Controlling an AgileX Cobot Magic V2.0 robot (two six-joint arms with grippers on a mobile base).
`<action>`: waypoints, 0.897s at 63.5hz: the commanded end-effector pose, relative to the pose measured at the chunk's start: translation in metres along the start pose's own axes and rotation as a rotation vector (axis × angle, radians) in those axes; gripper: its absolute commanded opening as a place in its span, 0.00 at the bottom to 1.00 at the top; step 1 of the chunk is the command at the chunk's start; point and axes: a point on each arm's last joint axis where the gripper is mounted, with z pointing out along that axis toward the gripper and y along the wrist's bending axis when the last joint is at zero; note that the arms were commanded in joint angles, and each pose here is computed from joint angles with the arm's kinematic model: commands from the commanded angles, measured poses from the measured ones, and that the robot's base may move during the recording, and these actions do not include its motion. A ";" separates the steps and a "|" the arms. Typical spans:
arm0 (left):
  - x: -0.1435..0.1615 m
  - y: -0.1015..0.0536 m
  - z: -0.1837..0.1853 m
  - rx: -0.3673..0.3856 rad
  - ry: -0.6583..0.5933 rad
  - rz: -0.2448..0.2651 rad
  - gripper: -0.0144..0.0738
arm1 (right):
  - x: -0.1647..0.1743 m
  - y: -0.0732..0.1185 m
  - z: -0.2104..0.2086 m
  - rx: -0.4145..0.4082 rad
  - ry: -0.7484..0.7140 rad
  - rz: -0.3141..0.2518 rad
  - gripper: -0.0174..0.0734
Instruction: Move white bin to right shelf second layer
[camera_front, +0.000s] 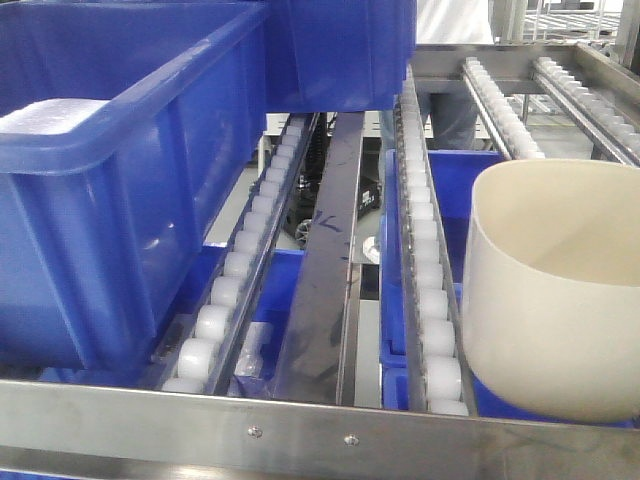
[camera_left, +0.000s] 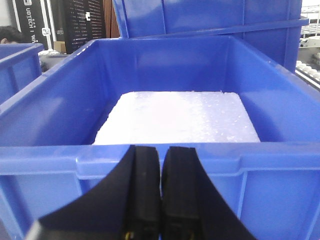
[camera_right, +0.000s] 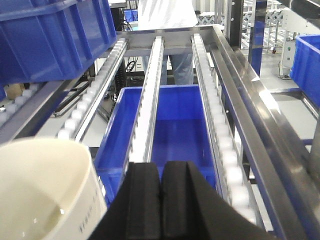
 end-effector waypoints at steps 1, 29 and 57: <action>0.003 0.001 -0.001 -0.008 -0.067 -0.012 0.26 | -0.012 0.002 -0.003 -0.020 -0.120 -0.013 0.25; 0.003 0.001 -0.001 -0.008 -0.067 -0.012 0.26 | -0.012 0.002 -0.003 -0.021 -0.119 -0.011 0.25; 0.003 0.001 -0.001 -0.008 -0.067 -0.012 0.26 | -0.015 0.002 -0.003 -0.019 -0.148 -0.019 0.25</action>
